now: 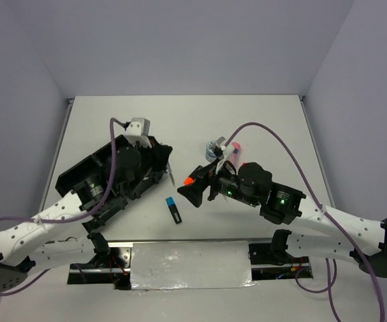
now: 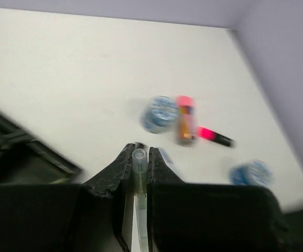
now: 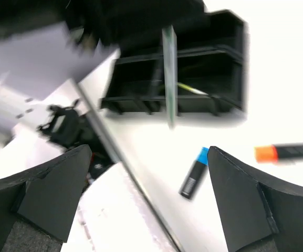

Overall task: Sort the stationery into containers
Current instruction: Place the pen in the storage box.

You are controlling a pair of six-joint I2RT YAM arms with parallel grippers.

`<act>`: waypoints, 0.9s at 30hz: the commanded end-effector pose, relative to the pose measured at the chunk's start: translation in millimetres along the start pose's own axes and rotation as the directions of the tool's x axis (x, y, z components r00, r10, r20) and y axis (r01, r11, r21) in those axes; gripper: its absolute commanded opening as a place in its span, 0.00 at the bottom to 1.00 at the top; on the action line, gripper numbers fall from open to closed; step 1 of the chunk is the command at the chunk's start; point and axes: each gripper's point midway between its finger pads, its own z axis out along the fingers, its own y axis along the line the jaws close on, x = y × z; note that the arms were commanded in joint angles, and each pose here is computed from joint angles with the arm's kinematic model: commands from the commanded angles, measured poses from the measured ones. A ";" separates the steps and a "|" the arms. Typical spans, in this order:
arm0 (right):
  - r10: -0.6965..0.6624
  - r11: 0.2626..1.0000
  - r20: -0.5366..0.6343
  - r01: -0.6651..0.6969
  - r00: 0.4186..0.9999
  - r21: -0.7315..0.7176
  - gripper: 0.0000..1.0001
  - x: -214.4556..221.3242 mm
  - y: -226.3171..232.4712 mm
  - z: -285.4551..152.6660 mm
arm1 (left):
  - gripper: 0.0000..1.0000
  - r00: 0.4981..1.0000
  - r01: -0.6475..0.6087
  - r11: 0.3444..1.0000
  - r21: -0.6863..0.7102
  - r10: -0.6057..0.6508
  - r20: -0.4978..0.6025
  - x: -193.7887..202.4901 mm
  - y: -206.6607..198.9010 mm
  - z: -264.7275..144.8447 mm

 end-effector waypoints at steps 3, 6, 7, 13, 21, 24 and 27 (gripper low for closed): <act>0.019 0.969 0.044 -0.030 0.999 0.247 1.00 10.3 -53.8 -30.2 | 0.00 0.931 -0.365 0.859 -0.358 0.327 -0.166 -12.0 98.6 30.2; 0.014 0.963 0.078 -0.034 0.997 0.266 1.00 11.2 -62.0 -51.8 | 0.00 0.847 -0.532 0.738 -0.416 0.451 -0.282 -0.5 137.5 50.3; 0.014 0.962 0.081 -0.035 0.997 0.269 1.00 12.0 -63.6 -55.2 | 0.00 0.828 -0.559 0.721 -0.409 0.460 -0.319 7.6 153.6 62.2; 0.003 0.960 0.072 -0.023 0.997 0.278 1.00 25.4 -71.4 -77.0 | 0.00 0.728 -0.654 0.722 -0.224 0.521 -0.445 46.0 182.0 87.6; -0.004 0.969 0.148 -0.033 0.989 0.244 1.00 17.1 -69.5 -99.5 | 0.06 0.709 -0.663 0.720 -0.206 0.516 -0.480 74.5 198.4 78.6; -0.007 0.969 0.151 -0.031 0.989 0.245 1.00 14.7 -69.0 -101.6 | 0.15 0.714 -0.648 0.730 -0.219 0.482 -0.507 85.1 203.8 71.9; -0.010 0.968 0.147 -0.027 0.989 0.250 1.00 13.5 -69.2 -101.9 | 0.24 0.728 -0.631 0.733 -0.254 0.447 -0.520 86.5 207.8 63.3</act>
